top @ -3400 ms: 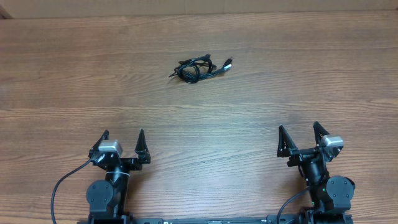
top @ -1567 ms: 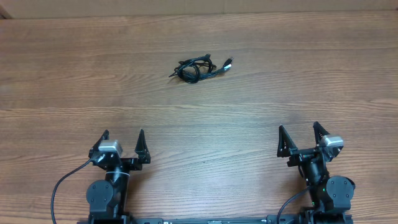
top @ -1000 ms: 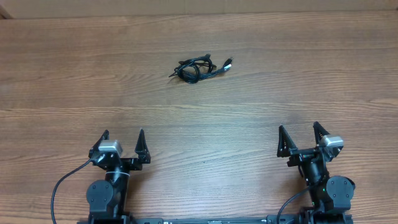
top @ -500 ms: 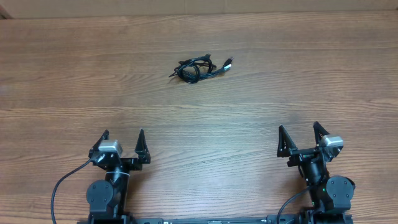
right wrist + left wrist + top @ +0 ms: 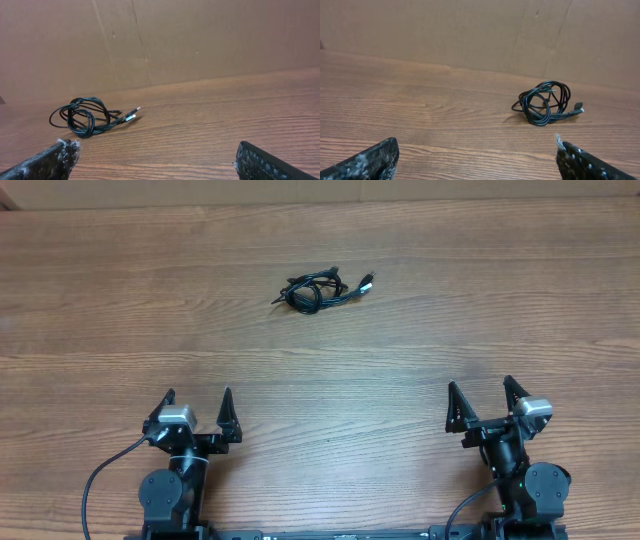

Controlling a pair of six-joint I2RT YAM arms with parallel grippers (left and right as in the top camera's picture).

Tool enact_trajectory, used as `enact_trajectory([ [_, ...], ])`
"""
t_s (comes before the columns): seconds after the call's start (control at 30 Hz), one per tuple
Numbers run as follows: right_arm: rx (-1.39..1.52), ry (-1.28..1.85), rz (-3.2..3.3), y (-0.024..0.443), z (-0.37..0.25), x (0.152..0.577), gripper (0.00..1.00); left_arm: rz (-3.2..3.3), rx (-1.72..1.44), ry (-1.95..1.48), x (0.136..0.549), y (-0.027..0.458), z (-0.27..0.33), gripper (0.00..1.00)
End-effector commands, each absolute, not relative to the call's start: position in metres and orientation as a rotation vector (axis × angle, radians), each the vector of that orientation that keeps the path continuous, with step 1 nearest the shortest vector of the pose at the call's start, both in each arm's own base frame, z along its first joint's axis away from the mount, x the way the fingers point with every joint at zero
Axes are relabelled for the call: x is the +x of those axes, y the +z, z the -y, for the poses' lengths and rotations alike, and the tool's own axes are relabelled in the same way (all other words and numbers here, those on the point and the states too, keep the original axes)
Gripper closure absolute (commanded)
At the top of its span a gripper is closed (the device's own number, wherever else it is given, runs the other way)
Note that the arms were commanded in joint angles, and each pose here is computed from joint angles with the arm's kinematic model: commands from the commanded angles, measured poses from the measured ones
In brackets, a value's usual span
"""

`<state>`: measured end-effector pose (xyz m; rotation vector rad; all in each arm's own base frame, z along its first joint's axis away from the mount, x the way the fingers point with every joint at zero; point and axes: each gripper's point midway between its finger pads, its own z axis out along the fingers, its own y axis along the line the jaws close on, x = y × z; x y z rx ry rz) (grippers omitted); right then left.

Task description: Untangle cables

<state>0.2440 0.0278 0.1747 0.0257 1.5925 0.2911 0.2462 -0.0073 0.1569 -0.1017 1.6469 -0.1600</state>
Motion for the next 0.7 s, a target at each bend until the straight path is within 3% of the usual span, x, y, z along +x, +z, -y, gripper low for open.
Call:
enact_trajectory([
  [0.0, 0.025, 0.285, -1.588, 0.1730, -0.0276, 0.2442, 0.00, -1.644, -0.098, -0.193, 0.2458, 0.1569, 0.0109, 0.01],
  [0.67, 0.025, 0.285, -1.588, 0.1730, -0.0276, 0.2442, 0.00, -1.723, -0.120, -0.208, 0.2409, 0.1535, 0.0117, 0.00],
])
